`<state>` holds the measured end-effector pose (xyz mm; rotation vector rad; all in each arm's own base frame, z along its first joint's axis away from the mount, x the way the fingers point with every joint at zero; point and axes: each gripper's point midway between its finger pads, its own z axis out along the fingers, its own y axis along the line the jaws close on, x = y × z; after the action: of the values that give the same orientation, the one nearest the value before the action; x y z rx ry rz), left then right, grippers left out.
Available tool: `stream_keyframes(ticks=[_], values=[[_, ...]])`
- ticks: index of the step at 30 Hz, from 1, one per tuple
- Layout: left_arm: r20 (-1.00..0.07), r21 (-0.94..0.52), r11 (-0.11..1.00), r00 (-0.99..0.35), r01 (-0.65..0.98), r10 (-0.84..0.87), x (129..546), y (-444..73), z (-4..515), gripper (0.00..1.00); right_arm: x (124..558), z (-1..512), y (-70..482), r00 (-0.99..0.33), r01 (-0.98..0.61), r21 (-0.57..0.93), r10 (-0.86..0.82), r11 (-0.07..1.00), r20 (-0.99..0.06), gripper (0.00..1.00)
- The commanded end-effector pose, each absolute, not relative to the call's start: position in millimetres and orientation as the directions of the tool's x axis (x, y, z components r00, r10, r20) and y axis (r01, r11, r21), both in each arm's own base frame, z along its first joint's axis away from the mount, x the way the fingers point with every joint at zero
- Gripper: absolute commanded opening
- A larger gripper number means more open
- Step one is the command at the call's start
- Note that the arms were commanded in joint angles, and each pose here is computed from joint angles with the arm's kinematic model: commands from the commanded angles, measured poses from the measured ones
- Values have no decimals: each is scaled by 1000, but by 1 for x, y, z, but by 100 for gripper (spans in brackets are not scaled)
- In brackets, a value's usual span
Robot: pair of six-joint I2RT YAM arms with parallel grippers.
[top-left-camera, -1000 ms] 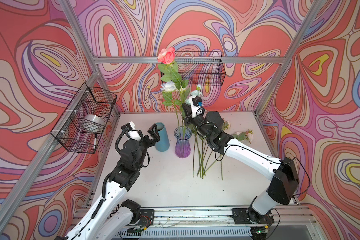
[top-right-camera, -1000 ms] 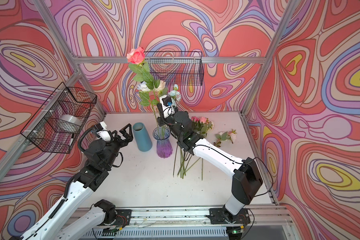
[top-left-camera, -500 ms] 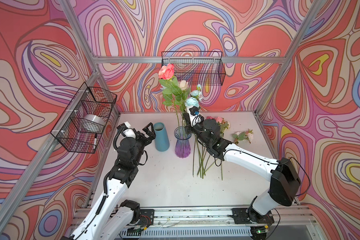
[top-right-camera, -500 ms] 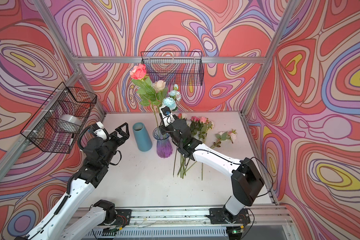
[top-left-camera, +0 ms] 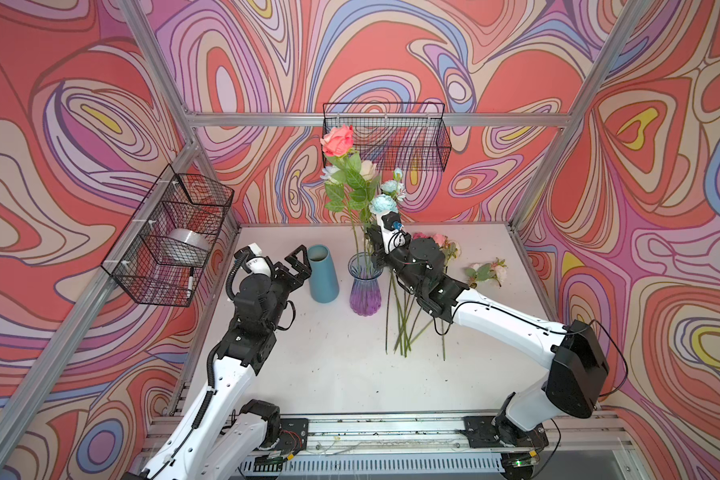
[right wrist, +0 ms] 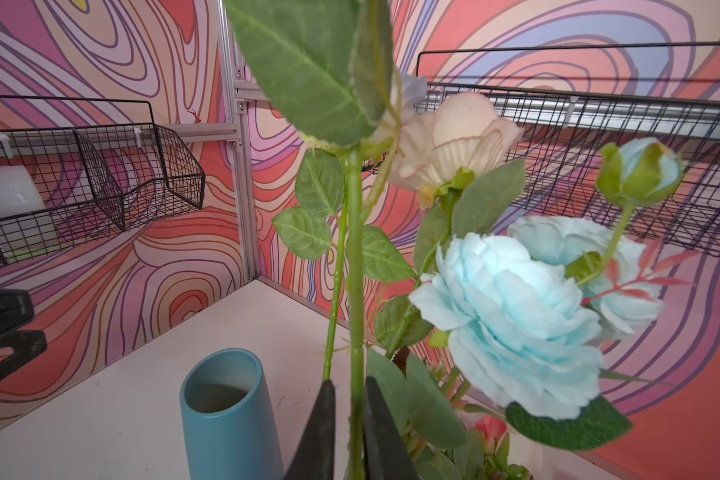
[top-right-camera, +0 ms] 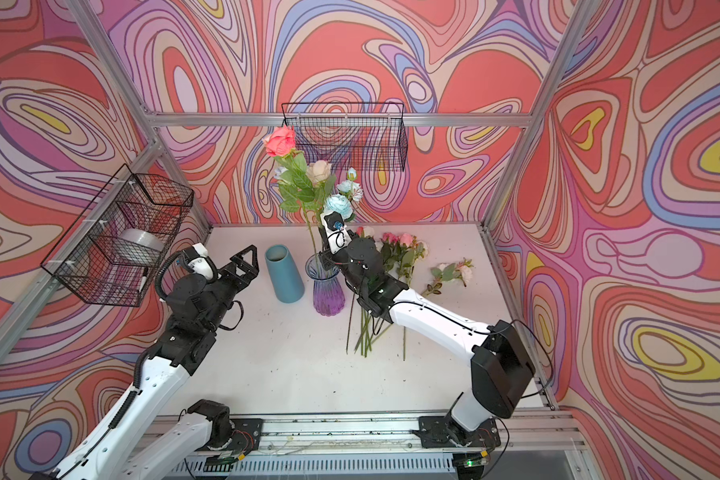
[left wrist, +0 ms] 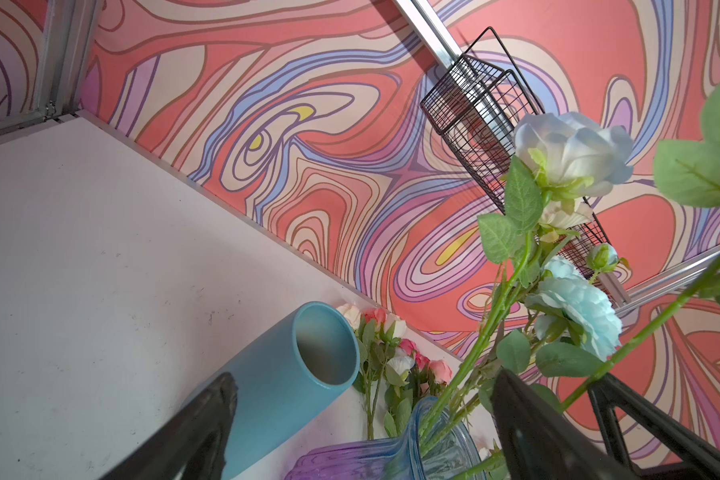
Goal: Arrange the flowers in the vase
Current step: 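Lower the pink rose stem into the purple vase with the right gripper, then open the right gripper and withdraw toward the roses while the left arm reaches forward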
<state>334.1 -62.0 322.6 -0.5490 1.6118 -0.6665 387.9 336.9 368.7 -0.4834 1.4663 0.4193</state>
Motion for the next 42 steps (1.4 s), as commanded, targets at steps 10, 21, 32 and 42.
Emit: stream_keyframes(ticks=[10, 21, 32, 42], values=[[-700, -710, 703, -137, 33, -701, 335, -62, 327, 96, 374, 372, 337, 53, -552, -37, -9, 833, -999, 21], [-693, -719, 691, -143, 72, -706, 332, -67, 335, 96, 347, 391, 327, 30, -554, 23, 48, 832, -998, 22], [-654, -757, 617, -239, 215, -718, 331, -98, 348, 94, 324, 380, 262, -62, -414, 92, 73, 906, -995, 27], [-724, -689, 606, -409, 398, -555, 324, -169, 349, 92, 326, 343, 188, -138, -203, 87, 59, 975, -989, 37]])
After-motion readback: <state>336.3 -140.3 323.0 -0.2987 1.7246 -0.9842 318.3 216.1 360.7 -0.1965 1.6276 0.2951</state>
